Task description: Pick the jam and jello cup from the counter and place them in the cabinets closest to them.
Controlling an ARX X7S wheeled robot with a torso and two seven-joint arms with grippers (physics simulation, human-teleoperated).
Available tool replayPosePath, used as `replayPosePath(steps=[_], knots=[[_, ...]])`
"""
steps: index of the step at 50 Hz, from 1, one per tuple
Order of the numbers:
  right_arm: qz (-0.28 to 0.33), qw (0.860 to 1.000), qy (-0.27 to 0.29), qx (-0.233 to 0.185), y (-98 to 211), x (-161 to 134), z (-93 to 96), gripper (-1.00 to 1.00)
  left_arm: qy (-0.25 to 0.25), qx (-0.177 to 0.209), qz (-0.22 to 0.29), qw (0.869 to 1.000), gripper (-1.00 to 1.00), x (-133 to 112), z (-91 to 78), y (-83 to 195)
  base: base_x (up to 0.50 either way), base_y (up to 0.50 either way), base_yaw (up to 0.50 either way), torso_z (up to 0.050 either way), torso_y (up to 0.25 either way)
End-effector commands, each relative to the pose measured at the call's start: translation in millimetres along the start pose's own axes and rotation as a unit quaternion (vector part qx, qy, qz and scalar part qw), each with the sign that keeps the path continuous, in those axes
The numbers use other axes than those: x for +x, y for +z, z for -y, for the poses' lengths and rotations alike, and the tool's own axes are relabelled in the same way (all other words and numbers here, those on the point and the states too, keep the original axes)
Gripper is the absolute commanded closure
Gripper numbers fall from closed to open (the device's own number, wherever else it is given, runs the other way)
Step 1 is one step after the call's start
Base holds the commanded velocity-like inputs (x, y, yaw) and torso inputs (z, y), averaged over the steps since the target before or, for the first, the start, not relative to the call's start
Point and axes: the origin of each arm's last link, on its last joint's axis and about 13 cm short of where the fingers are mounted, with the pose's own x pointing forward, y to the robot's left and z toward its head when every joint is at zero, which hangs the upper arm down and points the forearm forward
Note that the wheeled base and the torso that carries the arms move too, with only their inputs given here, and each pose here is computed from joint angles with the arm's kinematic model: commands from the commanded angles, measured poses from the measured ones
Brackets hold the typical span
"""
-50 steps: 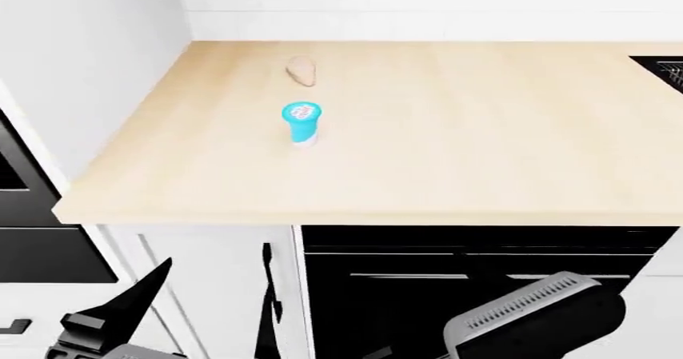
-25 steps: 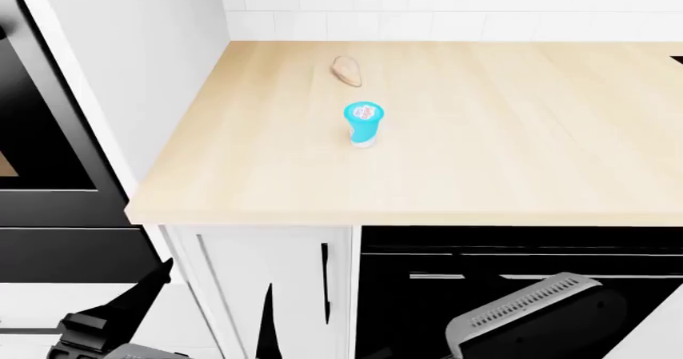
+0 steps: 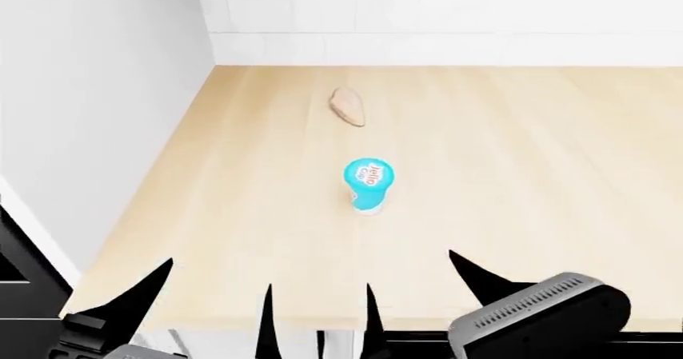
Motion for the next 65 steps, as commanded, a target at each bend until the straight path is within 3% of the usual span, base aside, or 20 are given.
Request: replayPosePath(steps=[1, 18, 48, 65], knots=[[0.000, 1.000, 0.001, 0.002, 0.0, -0.3, -0.1, -1.00, 0.000, -0.001, 0.000, 1.000, -1.00, 0.1, 0.0, 0.1, 0.50, 0.00, 0.00, 0.000, 0.000], [-0.002, 1.000, 0.002, 0.003, 0.4, 0.0, -0.8, -1.00, 0.002, -0.002, 0.000, 1.000, -1.00, -1.1, -0.2, -0.9, 0.49, 0.00, 0.00, 0.000, 0.001], [-0.007, 1.000, 0.013, 0.011, 2.3, -0.3, -2.9, -1.00, 0.002, -0.003, 0.001, 1.000, -1.00, -1.0, -0.5, -0.4, 0.07, 0.00, 0.00, 0.000, 0.000], [-0.059, 0.997, 0.048, 0.029, -1.8, 4.5, -9.7, -1.00, 0.003, -0.004, 0.003, 1.000, -1.00, -1.4, -1.2, -0.6, 0.00, 0.00, 0.00, 0.000, 0.000]])
